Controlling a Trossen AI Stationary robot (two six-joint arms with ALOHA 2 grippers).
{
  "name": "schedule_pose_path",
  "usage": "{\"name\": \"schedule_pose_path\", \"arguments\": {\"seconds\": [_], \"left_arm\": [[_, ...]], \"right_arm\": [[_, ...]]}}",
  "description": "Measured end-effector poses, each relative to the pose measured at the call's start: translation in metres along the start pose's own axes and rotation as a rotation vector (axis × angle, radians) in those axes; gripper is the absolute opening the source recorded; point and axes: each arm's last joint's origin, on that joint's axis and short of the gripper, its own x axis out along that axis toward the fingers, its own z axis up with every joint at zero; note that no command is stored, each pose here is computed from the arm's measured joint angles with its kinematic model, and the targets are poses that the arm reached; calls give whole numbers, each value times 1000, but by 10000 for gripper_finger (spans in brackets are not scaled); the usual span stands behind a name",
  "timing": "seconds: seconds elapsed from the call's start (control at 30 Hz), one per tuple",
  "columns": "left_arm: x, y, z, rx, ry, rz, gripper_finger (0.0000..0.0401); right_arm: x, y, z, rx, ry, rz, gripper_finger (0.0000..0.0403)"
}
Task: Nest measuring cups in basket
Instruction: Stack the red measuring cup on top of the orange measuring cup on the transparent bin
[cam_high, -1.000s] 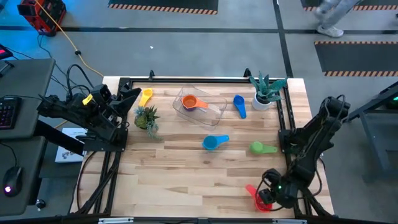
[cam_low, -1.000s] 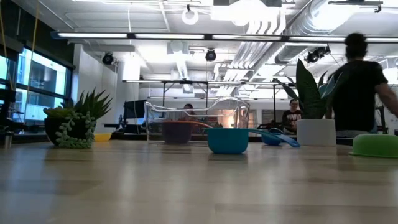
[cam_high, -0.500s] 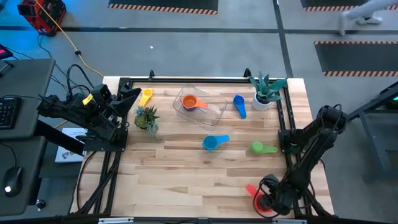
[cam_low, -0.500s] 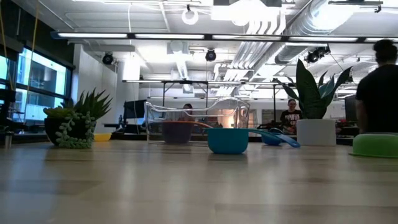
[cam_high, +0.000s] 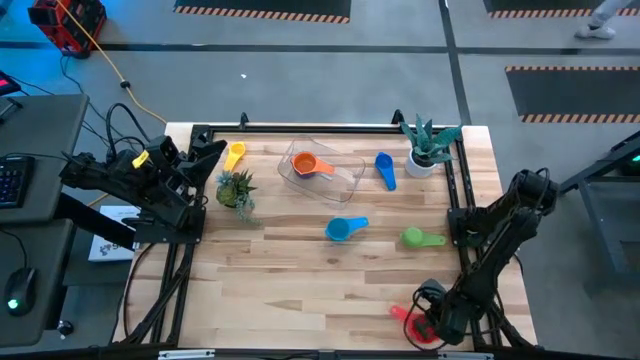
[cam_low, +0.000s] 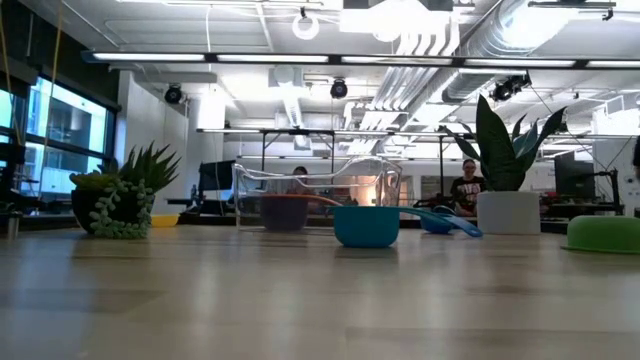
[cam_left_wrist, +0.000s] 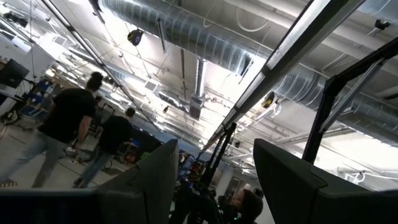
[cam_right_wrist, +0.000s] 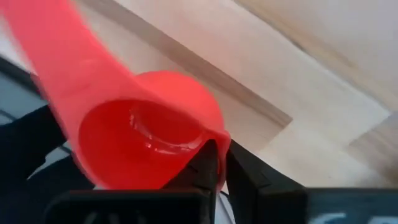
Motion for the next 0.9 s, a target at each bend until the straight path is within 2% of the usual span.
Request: {"name": "schedule_pose_path", "arguments": {"seconds": [0.2,0.4,0.5,0.67,0.9], "left_arm": [[0,0,1,-4,-7,-1,200],[0,-2,3,-54,-18,-59,200],[0,-3,5,-67,-30,-87,200],[0,-4,6,-74,-45,-93,200],[0,-4,4,-71,-37,-90,200]], "right_arm": [[-46,16,38,-242,-41,92,6],[-123,47,100,-587,-188,91,2],[-164,62,135,-719,-317,87,2],[-212,75,195,-877,-498,-29,1],[-248,90,273,-1099,-648,-227,1]]}}
